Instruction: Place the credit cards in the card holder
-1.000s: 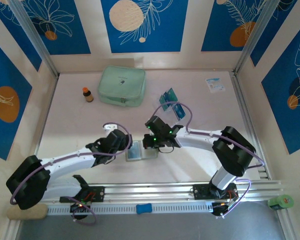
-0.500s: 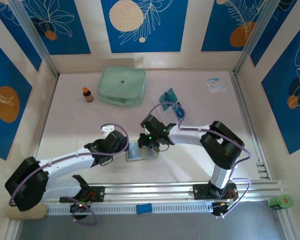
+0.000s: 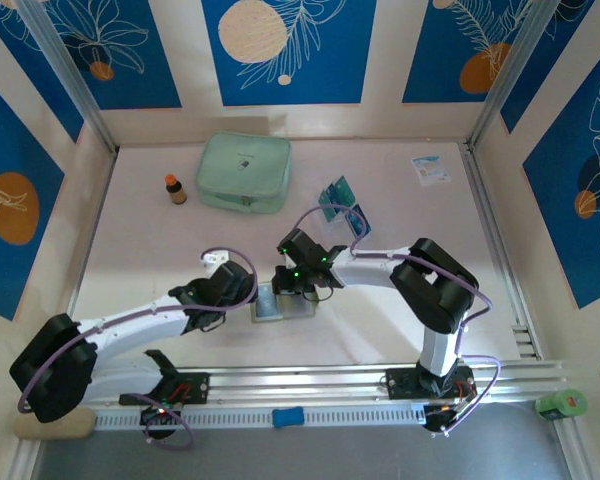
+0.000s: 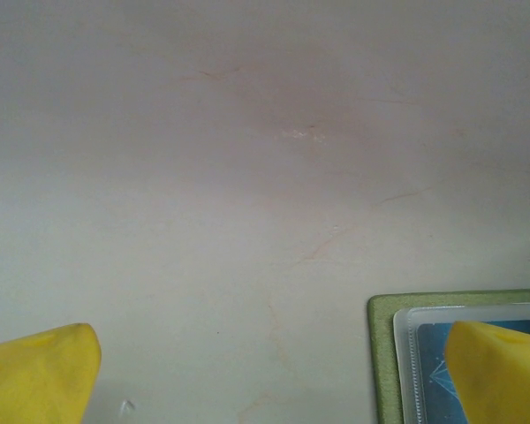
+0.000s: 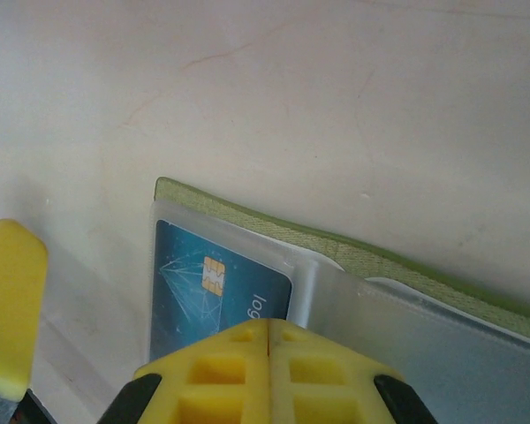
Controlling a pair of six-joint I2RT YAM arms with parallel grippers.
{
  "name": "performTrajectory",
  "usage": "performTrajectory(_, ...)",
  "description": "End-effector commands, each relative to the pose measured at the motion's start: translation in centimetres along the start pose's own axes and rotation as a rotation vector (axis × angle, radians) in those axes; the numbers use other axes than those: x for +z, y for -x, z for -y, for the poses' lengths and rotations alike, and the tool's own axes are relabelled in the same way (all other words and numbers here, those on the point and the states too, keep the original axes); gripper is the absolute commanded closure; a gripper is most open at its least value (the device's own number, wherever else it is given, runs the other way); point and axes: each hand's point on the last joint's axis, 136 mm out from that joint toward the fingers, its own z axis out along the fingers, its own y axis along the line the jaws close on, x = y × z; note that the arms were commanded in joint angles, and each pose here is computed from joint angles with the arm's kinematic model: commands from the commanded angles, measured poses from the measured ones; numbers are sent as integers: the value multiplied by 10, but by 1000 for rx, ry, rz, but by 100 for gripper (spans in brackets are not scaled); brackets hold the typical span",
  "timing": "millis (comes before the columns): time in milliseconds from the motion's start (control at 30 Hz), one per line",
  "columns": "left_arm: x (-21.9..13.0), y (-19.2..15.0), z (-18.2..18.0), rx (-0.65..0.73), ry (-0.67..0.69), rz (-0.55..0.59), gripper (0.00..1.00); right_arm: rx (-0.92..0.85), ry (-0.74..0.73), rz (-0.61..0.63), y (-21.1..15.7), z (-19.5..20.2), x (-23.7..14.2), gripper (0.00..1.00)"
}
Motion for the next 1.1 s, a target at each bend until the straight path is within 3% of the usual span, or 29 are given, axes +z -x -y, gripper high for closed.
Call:
performTrajectory(0,-1,-2,-6,-15,14,-12,0,12,24,-16,2,-6,2,100)
performTrajectory(433,-3,2,1,-3,-14,-6,0,-23,46,34,7,-17,-32,100)
performTrajectory(700,-4,7,16,12,-67,-12,0,-40,-63,62,-5,15,-53,100)
performTrajectory(1067,3,5,26,32,-84,-44,0,-45,-142,50,-18,39,-53,100)
